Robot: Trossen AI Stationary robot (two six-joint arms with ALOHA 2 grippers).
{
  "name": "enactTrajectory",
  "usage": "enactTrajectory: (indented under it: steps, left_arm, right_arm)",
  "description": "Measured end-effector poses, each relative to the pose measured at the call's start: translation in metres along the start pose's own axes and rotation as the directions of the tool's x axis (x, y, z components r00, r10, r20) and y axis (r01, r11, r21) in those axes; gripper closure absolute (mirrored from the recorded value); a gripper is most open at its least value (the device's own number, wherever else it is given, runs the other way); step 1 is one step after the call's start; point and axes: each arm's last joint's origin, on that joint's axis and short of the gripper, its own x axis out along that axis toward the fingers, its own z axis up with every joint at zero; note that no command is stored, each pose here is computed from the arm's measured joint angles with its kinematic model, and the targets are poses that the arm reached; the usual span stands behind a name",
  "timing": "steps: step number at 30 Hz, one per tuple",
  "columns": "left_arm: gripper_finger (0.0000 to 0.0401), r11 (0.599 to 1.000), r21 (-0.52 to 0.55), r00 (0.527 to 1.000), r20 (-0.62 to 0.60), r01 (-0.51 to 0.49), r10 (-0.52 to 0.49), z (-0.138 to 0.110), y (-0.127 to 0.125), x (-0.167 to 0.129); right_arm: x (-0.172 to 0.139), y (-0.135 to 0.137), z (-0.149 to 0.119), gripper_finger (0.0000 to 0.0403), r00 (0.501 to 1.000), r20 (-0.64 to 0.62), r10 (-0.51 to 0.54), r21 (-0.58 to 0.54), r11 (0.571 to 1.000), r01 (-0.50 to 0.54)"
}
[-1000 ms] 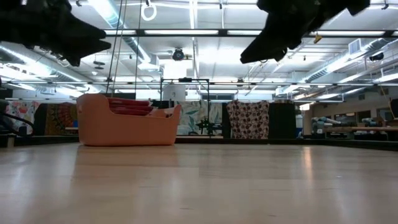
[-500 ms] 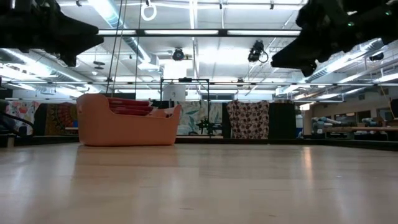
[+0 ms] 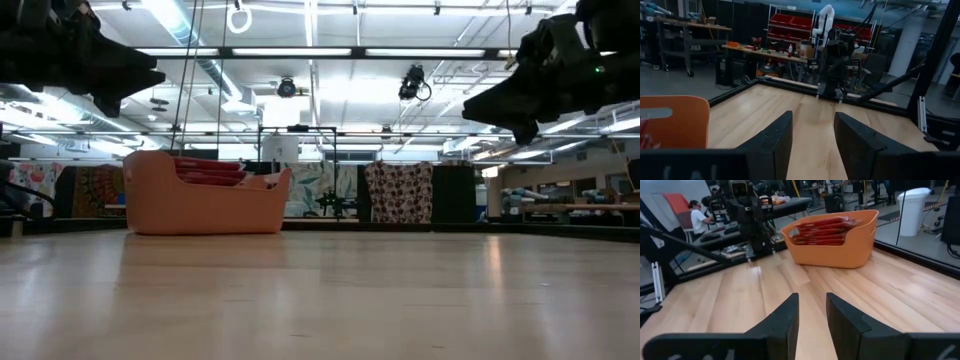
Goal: Sort popcorn bags into baskets
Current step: Return to Home Position
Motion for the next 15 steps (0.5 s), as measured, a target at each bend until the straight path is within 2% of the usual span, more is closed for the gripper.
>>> enactTrajectory:
  steps: [7,15]
  left_arm:
    - [0.0253,0.999,0.034,1.000,0.003,-0.001,0.001,0.000,0.000,0.000]
    - [0.0253,0.997,0.070,1.000,0.016,0.020,-0.021,0.002,-0.002,-0.001]
  right_arm:
    - [-0.014,-0.007,-0.007,0.0300,0.997,0.073,0.019,0.013,1.000,-0.020]
    - [-0.024,-0.011,-0.004,0.0300,0.996,0.091,0.023,0.003,1.000,-0.024]
